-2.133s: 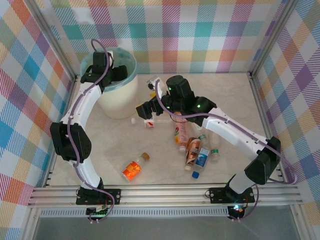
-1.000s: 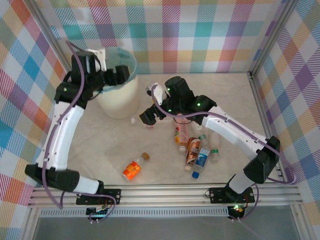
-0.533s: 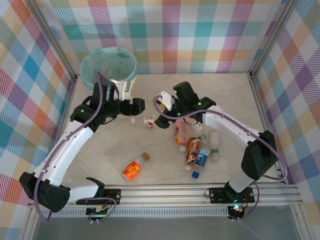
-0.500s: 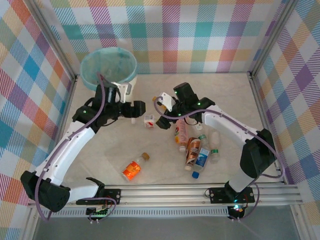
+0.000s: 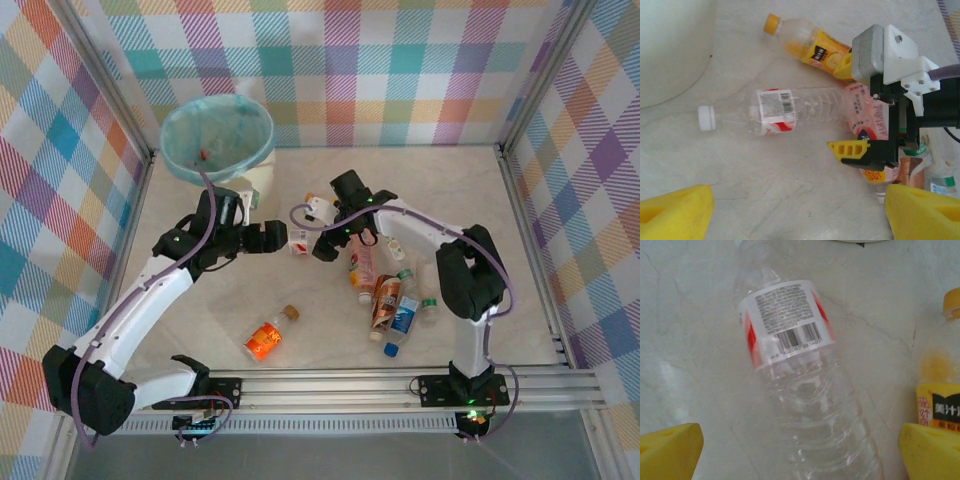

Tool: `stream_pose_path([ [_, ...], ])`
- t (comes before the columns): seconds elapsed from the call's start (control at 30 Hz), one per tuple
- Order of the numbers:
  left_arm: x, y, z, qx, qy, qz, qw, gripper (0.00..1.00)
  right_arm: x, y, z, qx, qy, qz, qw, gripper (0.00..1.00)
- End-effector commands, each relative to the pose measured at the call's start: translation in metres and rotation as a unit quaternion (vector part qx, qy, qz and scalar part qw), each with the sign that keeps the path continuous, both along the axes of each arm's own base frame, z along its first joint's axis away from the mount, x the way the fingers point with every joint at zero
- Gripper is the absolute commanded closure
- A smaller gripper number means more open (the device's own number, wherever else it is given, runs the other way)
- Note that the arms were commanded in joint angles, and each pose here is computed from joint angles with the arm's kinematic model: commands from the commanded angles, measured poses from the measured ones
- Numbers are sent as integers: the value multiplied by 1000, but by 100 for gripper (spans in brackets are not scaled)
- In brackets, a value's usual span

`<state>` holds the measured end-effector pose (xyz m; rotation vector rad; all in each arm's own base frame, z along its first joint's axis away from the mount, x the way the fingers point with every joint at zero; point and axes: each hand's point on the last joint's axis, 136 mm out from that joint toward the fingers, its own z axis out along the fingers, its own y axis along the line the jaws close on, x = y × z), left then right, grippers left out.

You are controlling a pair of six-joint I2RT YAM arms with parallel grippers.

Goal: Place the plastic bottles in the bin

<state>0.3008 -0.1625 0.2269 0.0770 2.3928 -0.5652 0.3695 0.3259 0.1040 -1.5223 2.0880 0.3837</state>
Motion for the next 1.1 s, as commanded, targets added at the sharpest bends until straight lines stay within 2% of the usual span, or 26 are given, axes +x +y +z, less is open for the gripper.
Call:
stream_pose_path([
  [0.0,-1,13,0,15,-12,37,999,11,4,-2,-17,-43,1,30,999,0],
  [0.2,-1,28,6,29,-30,70,997,11,1,-4,-47,-85,44,51,994,0],
  [0.33,-2,33,13,32,-42,79,995,10,1,-4,-55,-93,52,57,993,0],
  [0.4,-2,36,16,36,-47,86,995,10,-1,-2,-55,-89,56,62,993,3],
  [0.63,-2,46,28,48,-61,105,991,10,-7,5,-38,-64,55,78,993,25],
  [1.07,0,66,86,32,-139,155,977,10,-25,-2,29,1,2,58,998,32],
])
